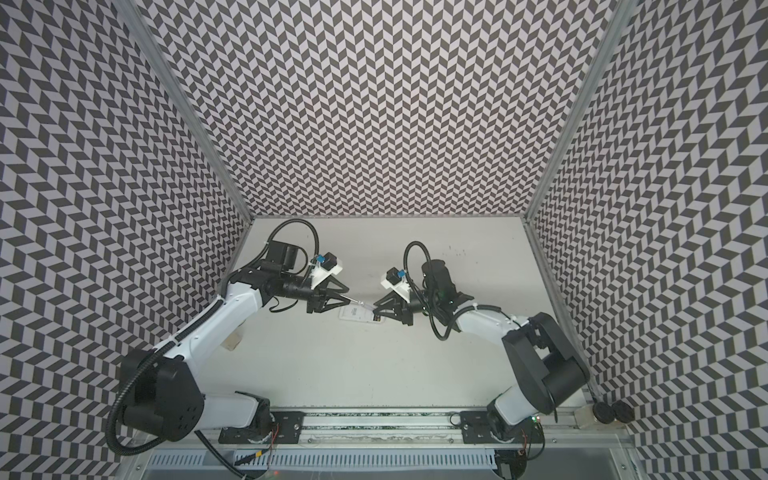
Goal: Unload the batteries from the remote control
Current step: 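Grasp the screwdriver shaft with the left gripper and open the right gripper, then turn the right gripper and grasp the screwdriver handle from the other side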
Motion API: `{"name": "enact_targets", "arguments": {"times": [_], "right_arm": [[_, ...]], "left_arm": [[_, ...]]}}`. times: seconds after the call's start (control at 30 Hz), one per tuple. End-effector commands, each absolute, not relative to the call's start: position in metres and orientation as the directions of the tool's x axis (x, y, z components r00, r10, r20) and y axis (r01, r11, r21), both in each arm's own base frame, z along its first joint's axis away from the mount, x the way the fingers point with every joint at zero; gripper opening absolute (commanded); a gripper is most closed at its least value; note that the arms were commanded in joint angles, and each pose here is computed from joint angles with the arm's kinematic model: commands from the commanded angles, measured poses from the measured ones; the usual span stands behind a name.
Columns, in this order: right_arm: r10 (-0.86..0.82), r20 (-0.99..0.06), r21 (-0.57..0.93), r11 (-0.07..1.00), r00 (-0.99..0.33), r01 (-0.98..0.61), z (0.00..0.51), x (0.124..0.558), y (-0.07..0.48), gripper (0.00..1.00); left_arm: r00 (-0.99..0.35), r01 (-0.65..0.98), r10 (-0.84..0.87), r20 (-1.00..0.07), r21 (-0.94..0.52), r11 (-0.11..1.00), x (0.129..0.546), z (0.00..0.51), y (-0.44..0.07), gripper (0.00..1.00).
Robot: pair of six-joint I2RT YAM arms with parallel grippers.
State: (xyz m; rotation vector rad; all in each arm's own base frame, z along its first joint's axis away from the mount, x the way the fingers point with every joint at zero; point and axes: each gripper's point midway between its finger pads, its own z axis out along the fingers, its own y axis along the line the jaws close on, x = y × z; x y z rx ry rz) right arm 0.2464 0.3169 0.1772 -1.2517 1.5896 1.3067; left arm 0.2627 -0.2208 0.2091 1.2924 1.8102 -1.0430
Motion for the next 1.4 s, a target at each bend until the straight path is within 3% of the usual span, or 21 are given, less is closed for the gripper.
{"name": "enact_targets", "arguments": {"times": [0.0,0.23,0.47,0.63,0.7,0.83,0.97,1.27,1.33,1.37], "right_arm": [[-0.203,-0.952,0.237,-0.021,-0.228,-0.971,0.189,0.246,0.319,0.0],[-0.207,-0.947,0.254,-0.016,-0.245,-0.967,0.185,0.249,0.32,0.0],[-0.215,-0.943,0.261,-0.006,-0.254,-0.965,0.185,0.25,0.32,0.04],[-0.18,-0.952,0.245,0.03,-0.246,-0.969,0.194,0.254,0.319,0.27],[-0.186,-0.951,0.24,0.051,-0.245,-0.97,0.198,0.258,0.318,0.32],[-0.132,-0.969,0.188,0.151,-0.208,-0.971,0.217,0.269,0.308,0.41],[-0.052,-0.98,0.166,0.32,-0.192,-0.933,0.247,0.288,0.289,0.53],[0.143,-0.989,0.12,0.604,-0.042,-0.788,0.325,0.291,0.232,0.65],[0.197,-0.98,0.158,0.66,-0.035,-0.735,0.332,0.293,0.217,0.78],[0.241,-0.969,0.205,0.69,-0.046,-0.694,0.333,0.296,0.208,0.89]], "left_arm": [[-0.296,0.955,0.365,-0.883,-0.27,0.121,0.253,0.218,-0.229,0.34],[-0.298,0.954,0.361,-0.884,-0.271,0.126,0.255,0.219,-0.23,0.22],[-0.309,0.95,0.362,-0.879,-0.27,0.156,0.259,0.217,-0.229,0.0],[-0.336,0.936,0.367,-0.868,-0.264,0.233,0.273,0.211,-0.226,0.0],[-0.344,0.931,0.36,-0.867,-0.265,0.251,0.277,0.216,-0.225,0.0],[-0.369,0.916,0.327,-0.87,-0.281,0.285,0.288,0.222,-0.223,0.0],[-0.41,0.892,0.278,-0.868,-0.318,0.323,0.3,0.247,-0.225,0.0],[-0.41,0.875,0.198,-0.89,-0.322,0.361,0.337,0.309,-0.23,0.0],[-0.434,0.868,0.158,-0.887,-0.365,0.335,0.337,0.314,-0.23,0.0],[-0.448,0.866,0.139,-0.883,-0.39,0.313,0.336,0.314,-0.23,0.0]]}}
